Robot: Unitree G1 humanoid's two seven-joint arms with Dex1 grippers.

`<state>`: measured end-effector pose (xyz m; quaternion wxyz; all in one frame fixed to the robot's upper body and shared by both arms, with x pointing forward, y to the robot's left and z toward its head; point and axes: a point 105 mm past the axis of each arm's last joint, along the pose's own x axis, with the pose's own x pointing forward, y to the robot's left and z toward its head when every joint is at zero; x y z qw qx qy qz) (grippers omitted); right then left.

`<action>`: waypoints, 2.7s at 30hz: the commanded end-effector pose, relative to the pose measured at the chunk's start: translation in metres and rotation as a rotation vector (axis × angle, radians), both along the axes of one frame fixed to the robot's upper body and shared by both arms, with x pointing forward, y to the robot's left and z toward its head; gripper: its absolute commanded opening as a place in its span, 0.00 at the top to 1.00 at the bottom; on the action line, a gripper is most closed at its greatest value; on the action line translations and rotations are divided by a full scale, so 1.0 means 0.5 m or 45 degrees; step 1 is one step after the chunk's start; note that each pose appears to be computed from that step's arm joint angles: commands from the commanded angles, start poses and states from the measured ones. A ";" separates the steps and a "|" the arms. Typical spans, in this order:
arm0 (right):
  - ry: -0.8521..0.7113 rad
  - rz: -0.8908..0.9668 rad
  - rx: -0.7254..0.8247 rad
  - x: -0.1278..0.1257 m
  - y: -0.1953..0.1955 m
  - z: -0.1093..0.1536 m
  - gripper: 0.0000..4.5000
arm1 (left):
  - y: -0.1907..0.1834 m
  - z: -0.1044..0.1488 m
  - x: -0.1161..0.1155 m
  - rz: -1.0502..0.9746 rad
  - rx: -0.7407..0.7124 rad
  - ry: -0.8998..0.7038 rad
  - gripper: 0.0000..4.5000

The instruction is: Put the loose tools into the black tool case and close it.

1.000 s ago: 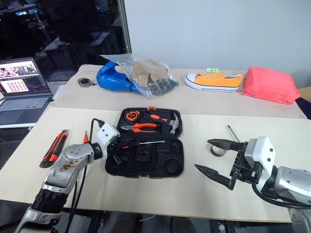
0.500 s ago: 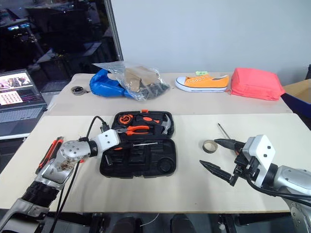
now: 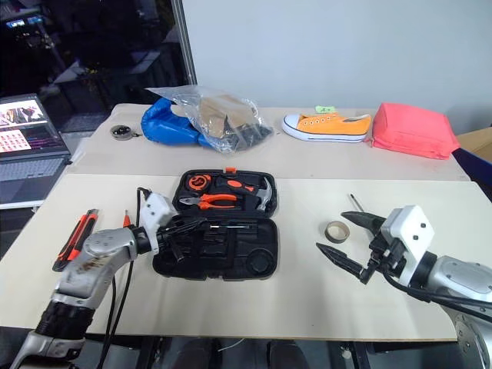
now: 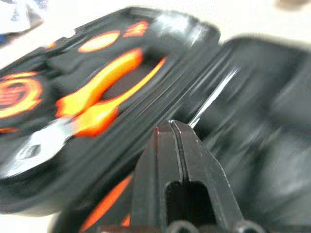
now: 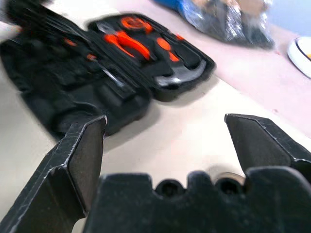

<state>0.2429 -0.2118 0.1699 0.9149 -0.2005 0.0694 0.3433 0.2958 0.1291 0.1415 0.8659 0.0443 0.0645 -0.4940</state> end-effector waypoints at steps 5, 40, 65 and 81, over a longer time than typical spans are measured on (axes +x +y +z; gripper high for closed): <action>0.120 -0.422 -0.178 0.069 -0.107 -0.006 0.00 | -0.064 0.133 -0.115 -0.466 -0.041 0.032 0.52; 0.226 -0.018 -0.275 0.124 0.016 0.067 0.86 | -0.056 0.180 -0.137 -0.436 -0.231 -0.116 0.05; 0.320 0.741 -0.736 0.137 0.334 -0.068 0.86 | 0.144 0.099 -0.234 -0.026 -0.017 -0.037 0.05; 0.342 0.775 -0.668 0.119 0.389 -0.072 0.86 | 0.139 0.088 -0.223 -0.054 -0.006 -0.037 0.05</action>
